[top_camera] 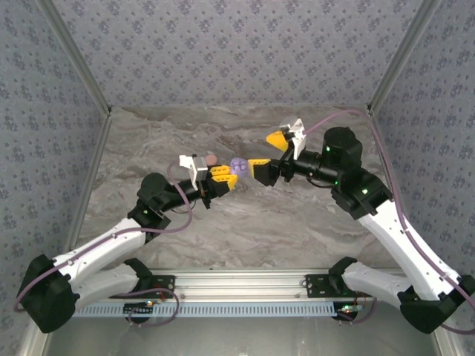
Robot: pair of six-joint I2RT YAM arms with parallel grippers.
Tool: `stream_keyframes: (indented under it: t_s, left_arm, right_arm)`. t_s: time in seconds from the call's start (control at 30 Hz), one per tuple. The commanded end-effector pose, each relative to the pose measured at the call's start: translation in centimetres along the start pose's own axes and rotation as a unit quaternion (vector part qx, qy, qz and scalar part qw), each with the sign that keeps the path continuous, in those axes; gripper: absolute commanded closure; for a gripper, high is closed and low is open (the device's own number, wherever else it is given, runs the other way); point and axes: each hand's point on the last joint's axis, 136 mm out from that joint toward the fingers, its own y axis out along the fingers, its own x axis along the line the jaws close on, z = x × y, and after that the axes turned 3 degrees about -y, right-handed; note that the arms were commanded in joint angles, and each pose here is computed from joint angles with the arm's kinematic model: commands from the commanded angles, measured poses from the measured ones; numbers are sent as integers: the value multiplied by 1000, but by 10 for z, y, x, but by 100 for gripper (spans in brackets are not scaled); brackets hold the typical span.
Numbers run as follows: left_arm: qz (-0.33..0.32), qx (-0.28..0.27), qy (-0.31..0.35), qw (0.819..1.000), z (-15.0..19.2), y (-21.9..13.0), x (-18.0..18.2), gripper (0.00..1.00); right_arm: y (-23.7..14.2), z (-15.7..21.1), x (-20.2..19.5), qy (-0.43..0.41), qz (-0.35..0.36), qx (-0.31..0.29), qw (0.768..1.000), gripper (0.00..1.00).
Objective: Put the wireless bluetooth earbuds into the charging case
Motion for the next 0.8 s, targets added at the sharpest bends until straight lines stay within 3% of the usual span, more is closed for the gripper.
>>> stream_keyframes:
  t_s: [0.0, 0.4, 0.77]
  left_arm:
    - [24, -38, 16, 999, -27, 2, -13, 100]
    - [13, -29, 14, 999, -22, 3, -8, 100]
    - [-4, -16, 17, 1000, -15, 3, -2, 100]
  right_arm:
    - [17, 18, 17, 60, -81, 32, 994, 0]
    - [38, 22, 53, 60, -179, 60, 980, 0]
    - [17, 28, 66, 33, -170, 55, 983, 0]
